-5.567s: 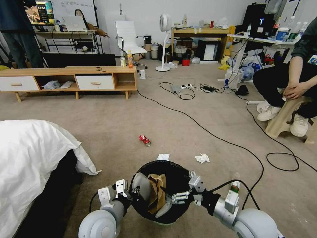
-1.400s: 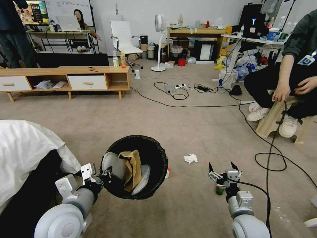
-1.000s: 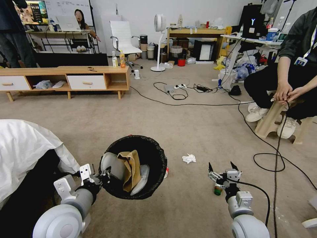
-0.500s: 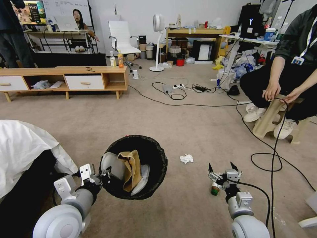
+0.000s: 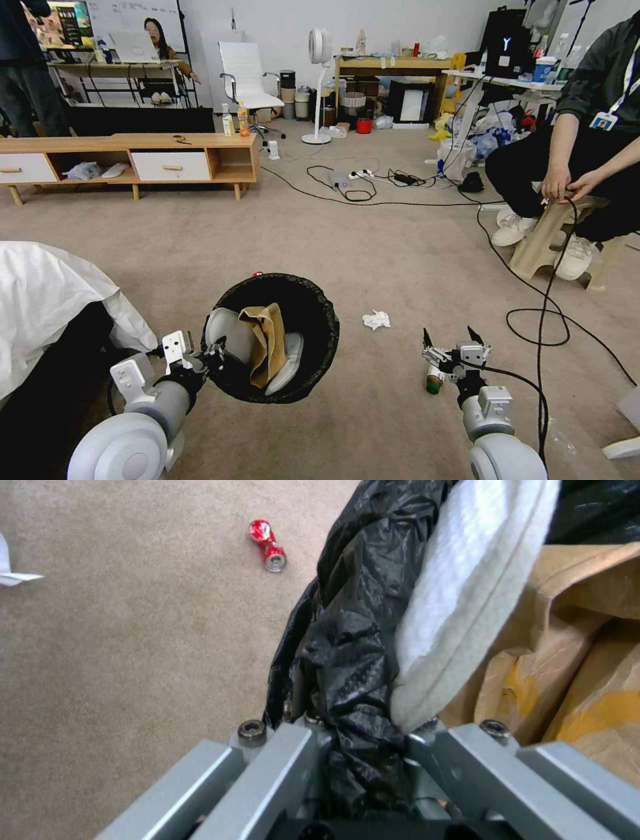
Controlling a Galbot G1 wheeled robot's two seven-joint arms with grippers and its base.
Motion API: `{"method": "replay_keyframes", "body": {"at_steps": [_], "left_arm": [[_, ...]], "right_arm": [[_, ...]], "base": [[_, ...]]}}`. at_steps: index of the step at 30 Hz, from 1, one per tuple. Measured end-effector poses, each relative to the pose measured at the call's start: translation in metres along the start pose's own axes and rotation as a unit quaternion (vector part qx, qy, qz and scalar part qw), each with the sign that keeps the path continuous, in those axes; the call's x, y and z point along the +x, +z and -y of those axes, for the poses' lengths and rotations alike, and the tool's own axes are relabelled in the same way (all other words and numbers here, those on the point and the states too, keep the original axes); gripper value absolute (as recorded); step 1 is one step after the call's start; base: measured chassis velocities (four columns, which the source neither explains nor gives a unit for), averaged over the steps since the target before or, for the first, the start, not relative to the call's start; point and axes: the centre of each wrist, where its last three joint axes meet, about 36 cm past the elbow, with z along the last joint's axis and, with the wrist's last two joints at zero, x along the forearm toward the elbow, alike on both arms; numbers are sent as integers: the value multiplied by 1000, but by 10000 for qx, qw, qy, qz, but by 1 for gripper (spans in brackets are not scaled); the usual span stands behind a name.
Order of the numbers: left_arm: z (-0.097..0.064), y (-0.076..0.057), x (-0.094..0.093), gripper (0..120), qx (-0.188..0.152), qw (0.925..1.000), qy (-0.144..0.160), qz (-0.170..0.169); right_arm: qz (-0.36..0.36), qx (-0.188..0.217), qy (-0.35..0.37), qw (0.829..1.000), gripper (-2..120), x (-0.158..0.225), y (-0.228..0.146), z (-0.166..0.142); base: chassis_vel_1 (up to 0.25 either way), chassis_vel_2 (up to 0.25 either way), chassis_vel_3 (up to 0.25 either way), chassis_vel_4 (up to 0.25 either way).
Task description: Pick up the trash bin and place the garbage on the floor into it.
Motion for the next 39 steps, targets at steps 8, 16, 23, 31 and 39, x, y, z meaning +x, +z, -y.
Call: {"method": "replay_keyframes", "body": {"at_steps": [8, 16, 23, 31, 39], "left_arm": [[-1, 0, 2, 5, 0, 10000, -17, 7], [1, 0, 2, 5, 2, 10000, 2, 13], [1, -1, 2, 5, -2, 10000, -6, 23], [-1, -1, 2, 5, 2, 10000, -34, 27], [0, -1, 2, 5, 7, 10000, -13, 27]], "right_arm": [[24, 35, -15, 10000, 100, -1, -2, -4], [94, 35, -2, 9999, 100, -1, 0, -3], [134, 42, -7, 9999, 100, -2, 2, -3], [140, 27, -16, 9999, 100, -3, 3, -5], [76, 61, 83, 9999, 100, -2, 4, -4]], "base": [[0, 0, 0, 0], [-55, 43, 55, -40], [-179, 155, 166, -159], [-45, 57, 53, -53], [24, -10, -20, 7]]}}
